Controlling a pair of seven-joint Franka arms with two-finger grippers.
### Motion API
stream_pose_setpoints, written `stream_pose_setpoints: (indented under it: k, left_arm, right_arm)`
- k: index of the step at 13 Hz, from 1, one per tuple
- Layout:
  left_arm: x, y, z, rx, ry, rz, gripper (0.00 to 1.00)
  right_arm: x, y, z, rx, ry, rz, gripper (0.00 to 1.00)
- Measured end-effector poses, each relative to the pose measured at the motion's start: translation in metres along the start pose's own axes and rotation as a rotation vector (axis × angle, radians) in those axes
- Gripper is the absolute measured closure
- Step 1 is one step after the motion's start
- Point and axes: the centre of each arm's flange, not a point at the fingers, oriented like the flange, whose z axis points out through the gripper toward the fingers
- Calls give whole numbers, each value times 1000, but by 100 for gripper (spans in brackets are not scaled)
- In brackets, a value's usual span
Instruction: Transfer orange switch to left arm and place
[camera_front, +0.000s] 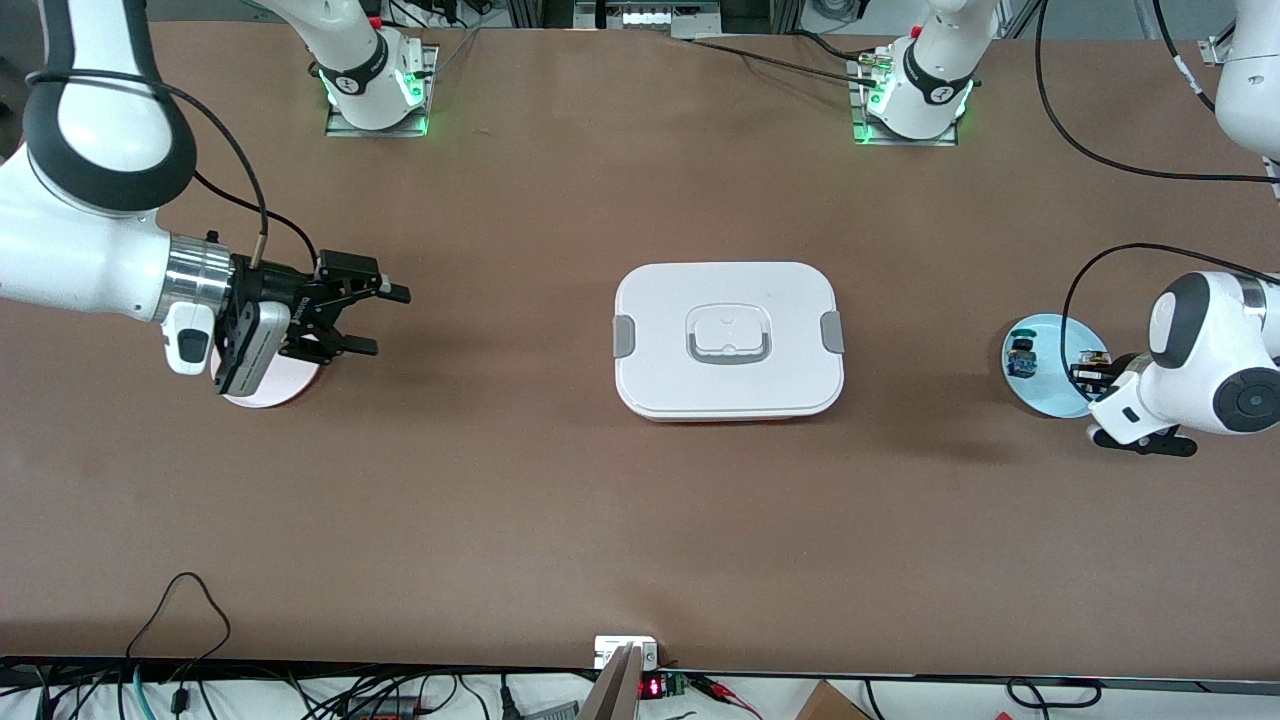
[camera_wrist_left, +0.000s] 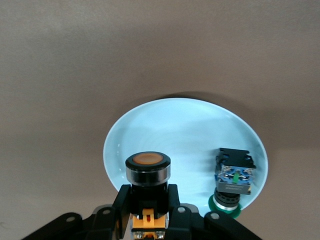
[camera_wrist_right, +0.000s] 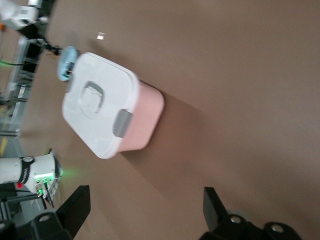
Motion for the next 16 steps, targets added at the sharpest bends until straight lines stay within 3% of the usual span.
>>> stream_pose_setpoints:
  k: [4, 7, 9, 12, 13, 14, 16]
  left_arm:
    - [3, 2, 15, -3, -20, 11, 67]
    - [7, 0, 31, -20, -24, 12, 67]
    - [9, -1, 38, -28, -20, 11, 67]
    - [12, -9, 46, 0, -4, 16, 66]
    - [12, -11, 48, 8, -4, 19, 62]
    - [12, -11, 49, 11, -3, 20, 52]
    - [14, -16, 42, 15, 12, 17, 31]
  right_arm:
    - [-19, 2, -8, -240, -218, 353, 0]
    - [-31, 2, -15, -465, -345, 392, 0]
    - [-24, -4, -32, -616, -342, 349, 0]
    - [-14, -7, -75, -760, -282, 328, 0]
    - [-15, -4, -86, -772, -265, 344, 0]
    - [-19, 5, -98, -745, -239, 385, 0]
    - [-35, 37, -137, -629, -165, 489, 0]
